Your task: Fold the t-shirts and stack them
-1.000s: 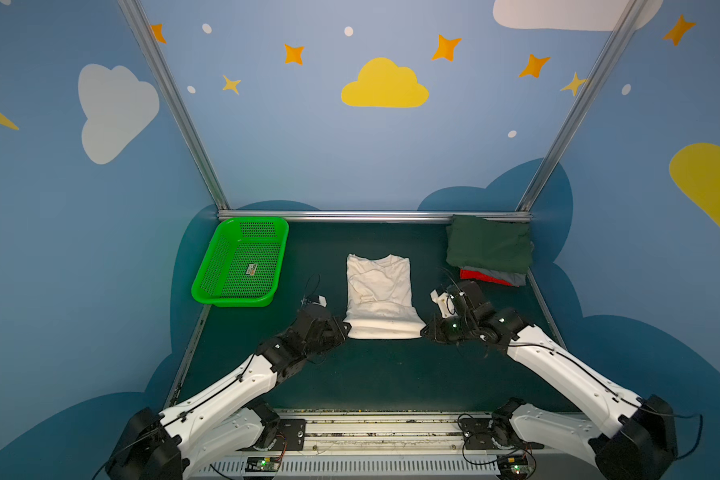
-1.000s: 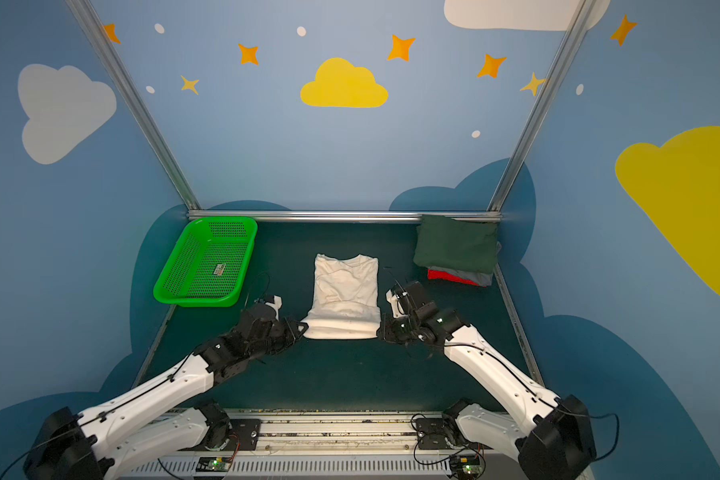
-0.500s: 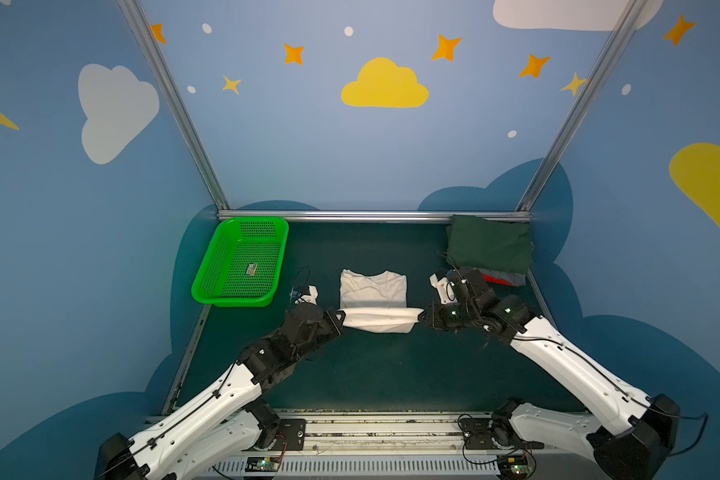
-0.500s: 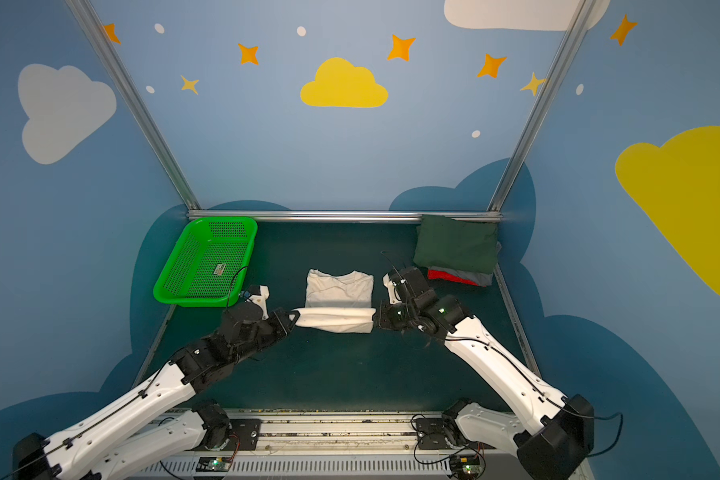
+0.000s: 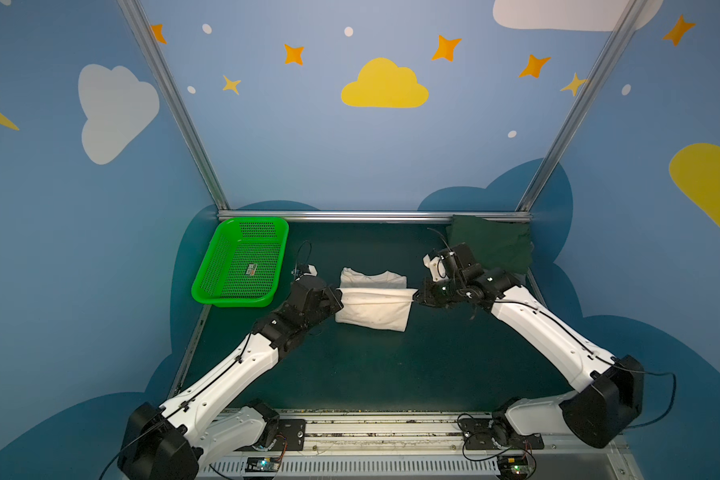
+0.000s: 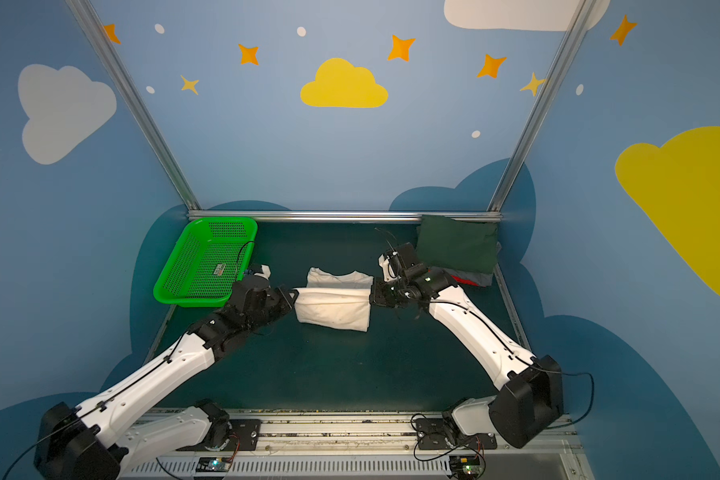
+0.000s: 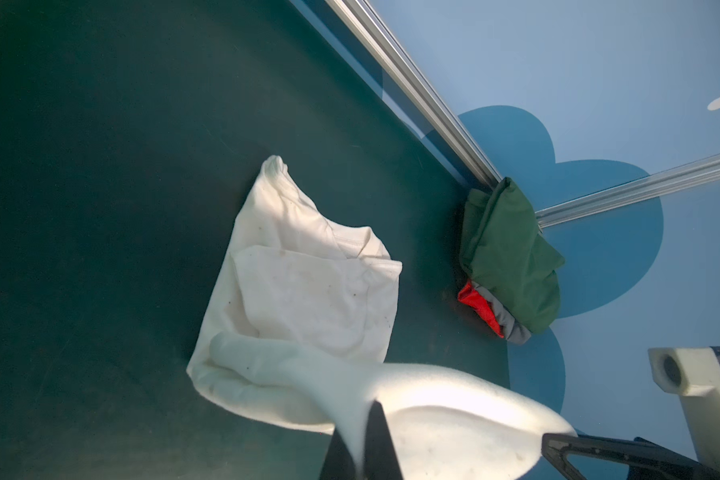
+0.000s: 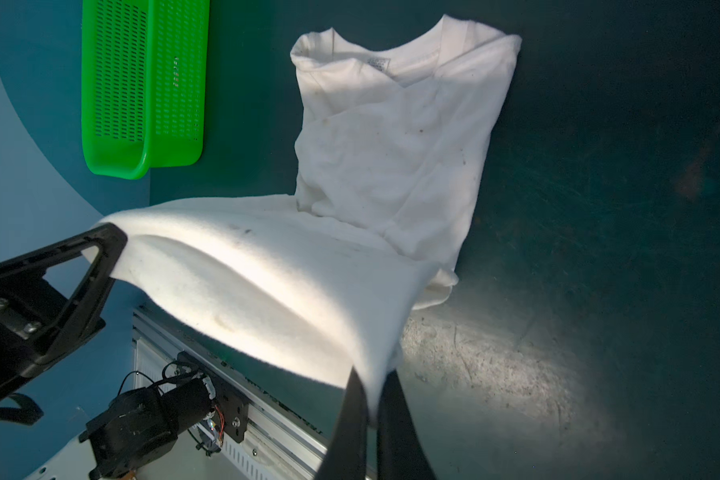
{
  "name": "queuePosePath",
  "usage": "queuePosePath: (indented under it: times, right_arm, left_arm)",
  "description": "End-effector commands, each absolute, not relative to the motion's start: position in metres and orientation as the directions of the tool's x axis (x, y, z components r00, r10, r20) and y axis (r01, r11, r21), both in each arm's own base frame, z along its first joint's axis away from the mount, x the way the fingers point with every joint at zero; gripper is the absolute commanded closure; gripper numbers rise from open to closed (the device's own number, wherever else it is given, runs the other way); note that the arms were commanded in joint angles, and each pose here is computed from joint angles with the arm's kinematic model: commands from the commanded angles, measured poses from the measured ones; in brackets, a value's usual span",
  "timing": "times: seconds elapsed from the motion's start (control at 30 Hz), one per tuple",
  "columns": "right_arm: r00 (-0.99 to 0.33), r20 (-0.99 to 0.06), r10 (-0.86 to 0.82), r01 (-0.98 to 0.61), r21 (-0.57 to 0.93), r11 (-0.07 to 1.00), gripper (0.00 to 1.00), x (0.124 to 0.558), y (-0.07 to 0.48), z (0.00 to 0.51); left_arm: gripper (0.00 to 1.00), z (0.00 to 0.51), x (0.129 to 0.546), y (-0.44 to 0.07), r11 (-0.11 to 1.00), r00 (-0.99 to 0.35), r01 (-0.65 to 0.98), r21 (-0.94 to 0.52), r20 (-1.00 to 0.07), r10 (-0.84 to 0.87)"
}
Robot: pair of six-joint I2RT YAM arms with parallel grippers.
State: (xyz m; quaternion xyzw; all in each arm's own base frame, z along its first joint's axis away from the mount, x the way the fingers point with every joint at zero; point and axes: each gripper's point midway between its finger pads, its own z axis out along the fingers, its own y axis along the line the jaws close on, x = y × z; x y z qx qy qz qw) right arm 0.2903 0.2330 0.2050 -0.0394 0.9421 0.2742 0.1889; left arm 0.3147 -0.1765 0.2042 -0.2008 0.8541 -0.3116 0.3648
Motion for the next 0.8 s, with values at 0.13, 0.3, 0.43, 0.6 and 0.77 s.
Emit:
queuePosePath:
  times: [0.13,0.3,0.43,0.6,0.77]
  right_arm:
    - [-0.940,-0.339,0.032,-0.146,0.484,0.863,1.00,0.313,0.228,0.197]
    - [-0.951,-0.308,0.038,-0.123,0.486,0.865,1.00,0.327,0.232,0.187]
    - [-0.960,-0.276,0.045,-0.098,0.484,0.870,1.00,0.336,0.233,0.178]
    - [-0.965,-0.257,0.058,-0.076,0.482,0.873,1.00,0.346,0.232,0.171]
    - [-0.965,-0.251,0.078,-0.056,0.484,0.873,1.00,0.361,0.230,0.165]
  left_arm:
    - [0.97,0.222,0.351,-0.169,0.745,-0.621,-0.107,-0.658,-0.541,-0.567]
    - [0.97,0.210,0.370,-0.172,0.737,-0.650,-0.124,-0.665,-0.506,-0.566]
    - [0.97,0.198,0.386,-0.174,0.729,-0.670,-0.141,-0.670,-0.478,-0.569]
    - [0.97,0.187,0.407,-0.179,0.723,-0.700,-0.153,-0.674,-0.443,-0.561]
    - [0.97,0.180,0.428,-0.187,0.717,-0.724,-0.152,-0.680,-0.418,-0.549]
